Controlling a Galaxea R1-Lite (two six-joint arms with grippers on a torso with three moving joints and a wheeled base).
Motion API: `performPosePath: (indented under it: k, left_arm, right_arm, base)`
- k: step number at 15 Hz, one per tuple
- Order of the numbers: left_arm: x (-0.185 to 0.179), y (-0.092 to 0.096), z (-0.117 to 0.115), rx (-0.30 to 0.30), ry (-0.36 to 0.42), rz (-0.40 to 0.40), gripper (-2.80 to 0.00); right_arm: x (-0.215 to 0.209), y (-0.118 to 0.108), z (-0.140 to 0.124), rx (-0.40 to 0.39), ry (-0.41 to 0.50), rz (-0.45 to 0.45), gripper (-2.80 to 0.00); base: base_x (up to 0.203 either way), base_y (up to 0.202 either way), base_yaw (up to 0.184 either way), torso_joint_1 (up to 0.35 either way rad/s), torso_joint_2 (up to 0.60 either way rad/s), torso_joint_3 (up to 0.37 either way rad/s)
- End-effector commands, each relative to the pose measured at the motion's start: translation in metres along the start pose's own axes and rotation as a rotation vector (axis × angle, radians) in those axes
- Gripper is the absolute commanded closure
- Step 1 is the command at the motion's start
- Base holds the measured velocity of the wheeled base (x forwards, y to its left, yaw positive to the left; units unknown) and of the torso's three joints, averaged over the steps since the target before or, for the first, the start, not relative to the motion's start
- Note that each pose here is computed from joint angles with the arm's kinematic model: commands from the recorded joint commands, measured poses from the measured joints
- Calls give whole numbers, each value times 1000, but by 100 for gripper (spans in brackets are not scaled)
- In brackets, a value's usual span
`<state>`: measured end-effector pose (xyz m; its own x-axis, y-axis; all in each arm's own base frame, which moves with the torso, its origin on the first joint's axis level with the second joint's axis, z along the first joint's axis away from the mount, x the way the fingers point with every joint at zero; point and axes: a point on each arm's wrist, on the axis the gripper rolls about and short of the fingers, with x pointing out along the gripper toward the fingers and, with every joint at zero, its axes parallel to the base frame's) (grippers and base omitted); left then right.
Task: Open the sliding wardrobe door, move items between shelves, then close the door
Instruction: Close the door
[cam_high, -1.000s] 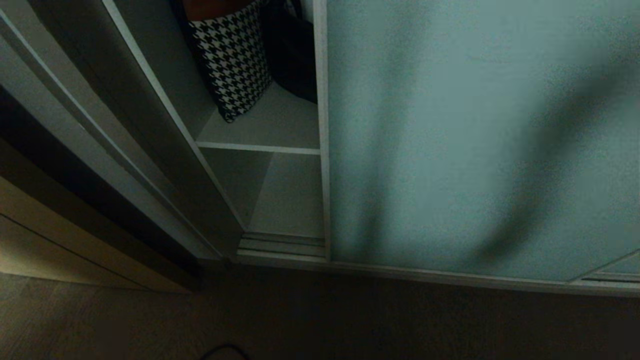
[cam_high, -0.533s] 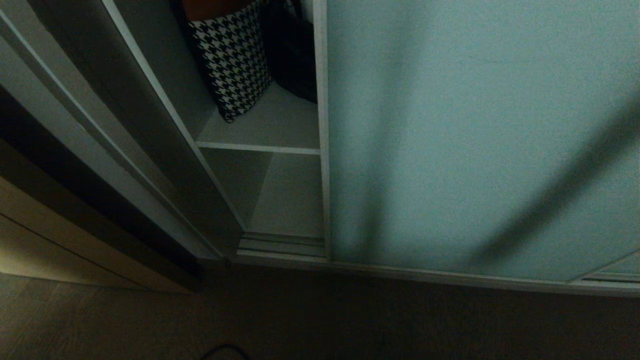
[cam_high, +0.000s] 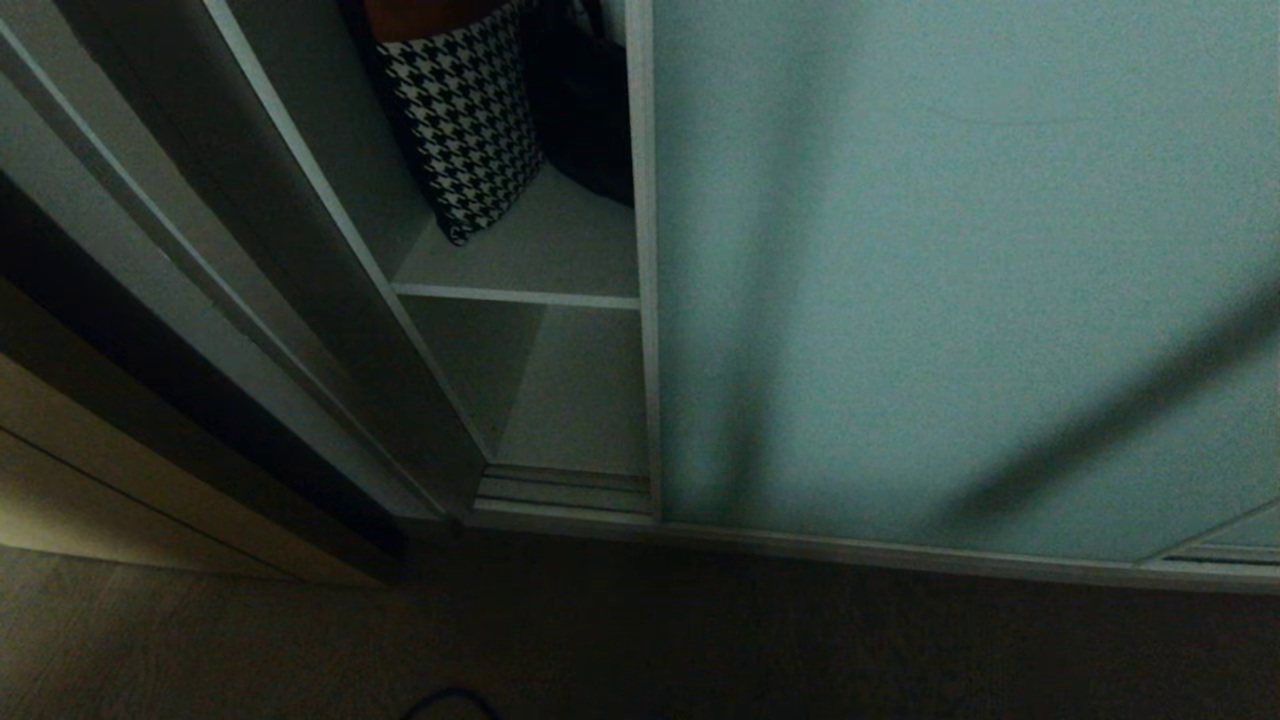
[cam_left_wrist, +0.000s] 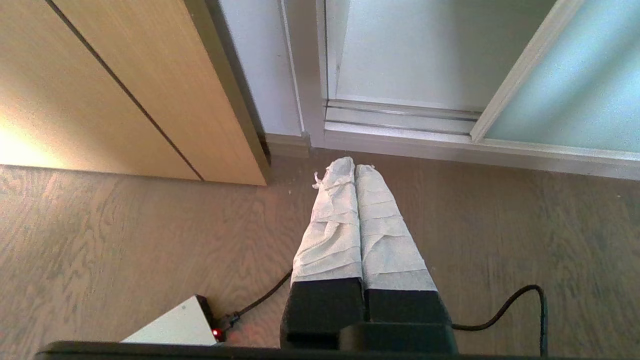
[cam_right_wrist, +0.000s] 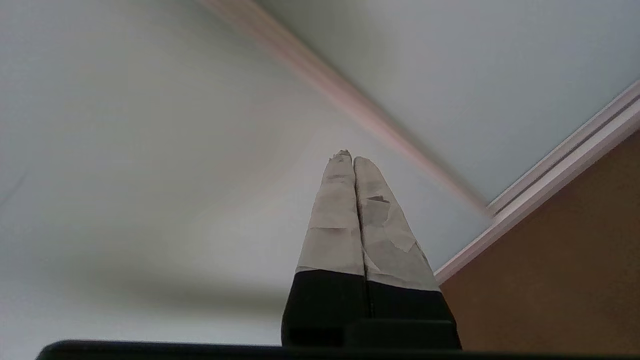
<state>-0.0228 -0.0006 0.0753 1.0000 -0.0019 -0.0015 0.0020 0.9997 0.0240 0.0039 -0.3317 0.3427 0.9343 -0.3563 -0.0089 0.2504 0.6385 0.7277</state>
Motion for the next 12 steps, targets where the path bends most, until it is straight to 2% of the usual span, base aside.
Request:
performPosePath:
  k: [1,4,8,12]
  left_arm:
    - [0,0,0,0,1,0,0]
    - [0,0,0,0,1,0,0]
    - [0,0,0,1,0,0,0]
    - [0,0,0,0,2,0,0]
  right_arm:
    - [6,-25,0,58,47,25,0]
    - [10,-35,-6,187,113,72,0]
    - [41,-39,-30,249,215,129,0]
    - [62,-42,-44,282,271,154,0]
  base:
    - [0,0,0,0,0,0]
    - [0,0,0,0,0,0]
    - [0,0,0,0,0,0]
    - [0,0,0,0,0,0]
